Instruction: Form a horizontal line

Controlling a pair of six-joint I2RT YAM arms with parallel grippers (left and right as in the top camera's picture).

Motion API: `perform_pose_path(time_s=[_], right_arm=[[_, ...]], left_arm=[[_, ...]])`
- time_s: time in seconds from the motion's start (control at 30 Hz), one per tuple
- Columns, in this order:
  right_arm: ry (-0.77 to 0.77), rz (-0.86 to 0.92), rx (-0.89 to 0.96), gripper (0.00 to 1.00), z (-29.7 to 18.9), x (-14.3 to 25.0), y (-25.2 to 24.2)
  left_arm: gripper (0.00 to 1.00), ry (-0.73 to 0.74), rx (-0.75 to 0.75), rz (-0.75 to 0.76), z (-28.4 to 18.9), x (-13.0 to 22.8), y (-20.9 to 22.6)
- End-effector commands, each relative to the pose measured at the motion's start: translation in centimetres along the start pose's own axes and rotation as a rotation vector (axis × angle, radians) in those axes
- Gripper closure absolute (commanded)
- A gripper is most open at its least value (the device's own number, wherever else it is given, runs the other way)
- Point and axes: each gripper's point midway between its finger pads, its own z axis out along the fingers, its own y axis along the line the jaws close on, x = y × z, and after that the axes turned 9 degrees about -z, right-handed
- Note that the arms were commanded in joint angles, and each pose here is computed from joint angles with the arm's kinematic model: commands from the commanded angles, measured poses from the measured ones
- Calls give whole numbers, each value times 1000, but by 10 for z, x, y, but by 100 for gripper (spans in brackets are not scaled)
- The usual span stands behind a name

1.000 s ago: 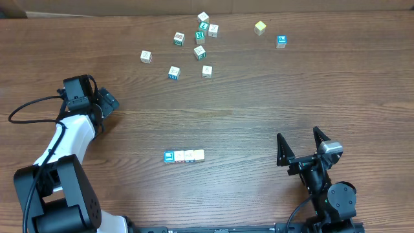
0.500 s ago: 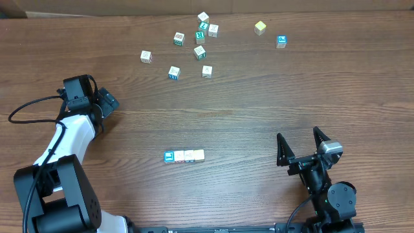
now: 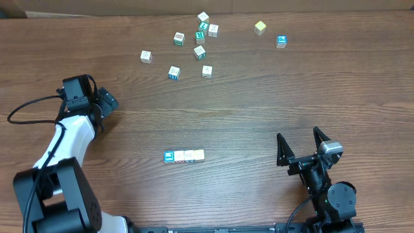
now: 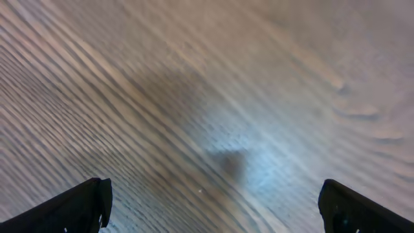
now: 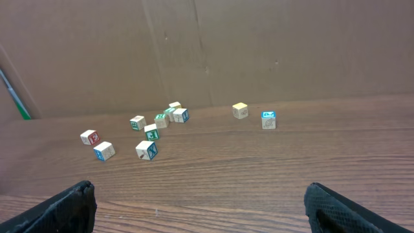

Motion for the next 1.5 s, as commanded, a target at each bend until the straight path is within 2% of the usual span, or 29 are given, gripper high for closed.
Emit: perform_pose_path(time_s=[0.0, 0.3, 0.43, 0.63, 0.73, 0.87, 1.0, 1.17, 1.47], right_arm=[[-1, -4, -3, 0, 0, 2, 1], [-1, -4, -3, 0, 0, 2, 1], [-1, -4, -3, 0, 0, 2, 1], [-1, -4, -3, 0, 0, 2, 1], [-1, -4, -3, 0, 0, 2, 1], [-1, -4, -3, 0, 0, 2, 1], [-1, -4, -3, 0, 0, 2, 1], [-1, -4, -3, 0, 0, 2, 1], [-1, -4, -3, 0, 0, 2, 1]], left_arm=[[0, -109, 67, -17, -36, -31, -14], [1, -228, 159, -44, -87, -60, -25], [0, -271, 110, -53, -91, -67, -16], [0, -239, 101, -34, -90, -56, -17], [0, -180, 40, 76, -88, -36, -9], [0, -145, 33, 159, -80, -16, -5], [0, -166, 202, 288, -76, -4, -30], [0, -269, 428, 409, -82, 11, -55], [1, -369, 490, 423, -77, 56, -21]])
